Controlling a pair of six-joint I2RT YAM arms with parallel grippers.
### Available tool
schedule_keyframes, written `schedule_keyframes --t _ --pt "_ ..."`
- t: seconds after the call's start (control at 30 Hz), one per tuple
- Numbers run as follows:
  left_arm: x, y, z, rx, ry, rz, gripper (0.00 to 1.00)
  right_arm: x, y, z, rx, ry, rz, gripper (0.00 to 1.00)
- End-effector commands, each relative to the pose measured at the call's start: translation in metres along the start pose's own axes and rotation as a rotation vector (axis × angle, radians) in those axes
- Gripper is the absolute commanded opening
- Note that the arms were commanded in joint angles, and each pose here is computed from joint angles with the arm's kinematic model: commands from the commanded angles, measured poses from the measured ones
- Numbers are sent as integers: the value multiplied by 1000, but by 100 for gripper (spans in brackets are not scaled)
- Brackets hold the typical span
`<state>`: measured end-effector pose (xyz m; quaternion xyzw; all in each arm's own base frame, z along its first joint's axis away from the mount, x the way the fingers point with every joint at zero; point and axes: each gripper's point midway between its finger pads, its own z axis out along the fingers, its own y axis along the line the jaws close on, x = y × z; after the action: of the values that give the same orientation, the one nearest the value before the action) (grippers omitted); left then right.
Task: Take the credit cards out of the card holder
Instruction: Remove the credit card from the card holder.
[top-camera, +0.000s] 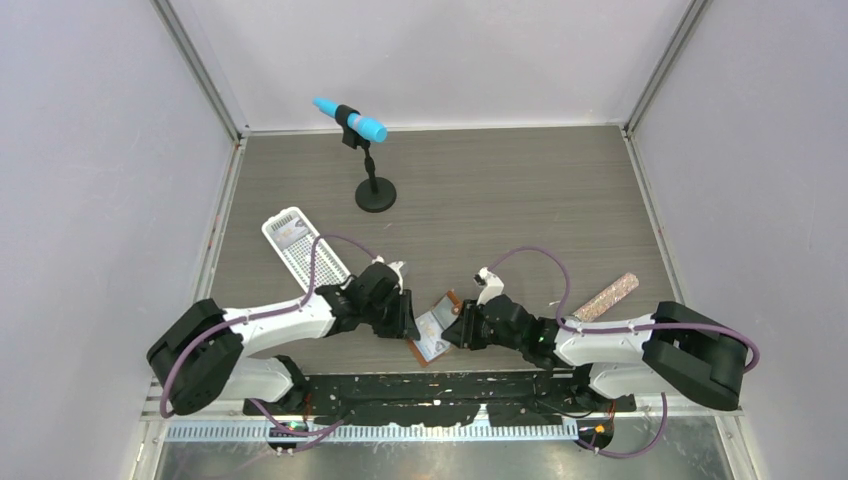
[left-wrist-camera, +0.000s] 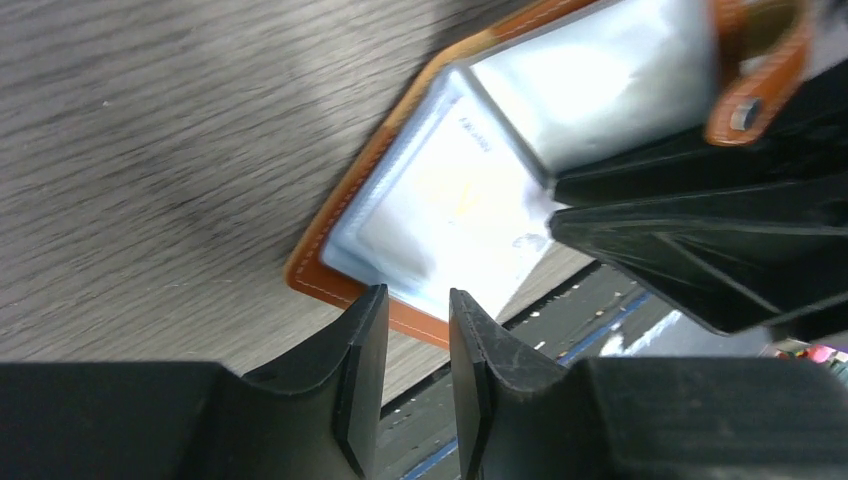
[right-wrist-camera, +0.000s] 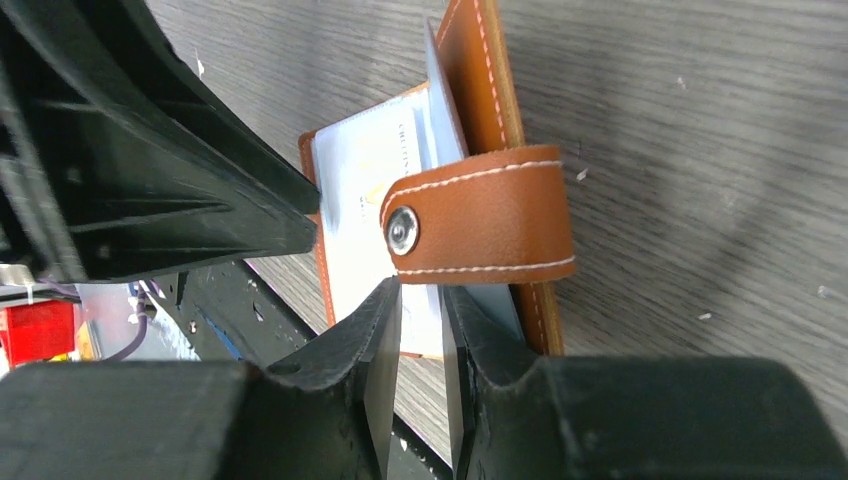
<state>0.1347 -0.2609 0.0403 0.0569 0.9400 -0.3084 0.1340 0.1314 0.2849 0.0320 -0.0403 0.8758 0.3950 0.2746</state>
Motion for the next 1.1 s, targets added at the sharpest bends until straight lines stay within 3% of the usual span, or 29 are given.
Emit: schedule_keyframes --t 0.0,0.47,1.07 --pt "-2 8 13 -25 -16 -2 31 -21 8 0 -5 -41 -22 28" --pt "-17 46 16 -261 -39 87 26 -10 -9 -2 -46 24 5 27" --pt "-18 44 22 -247 -38 92 26 -14 -2 0 -123 1 77 19"
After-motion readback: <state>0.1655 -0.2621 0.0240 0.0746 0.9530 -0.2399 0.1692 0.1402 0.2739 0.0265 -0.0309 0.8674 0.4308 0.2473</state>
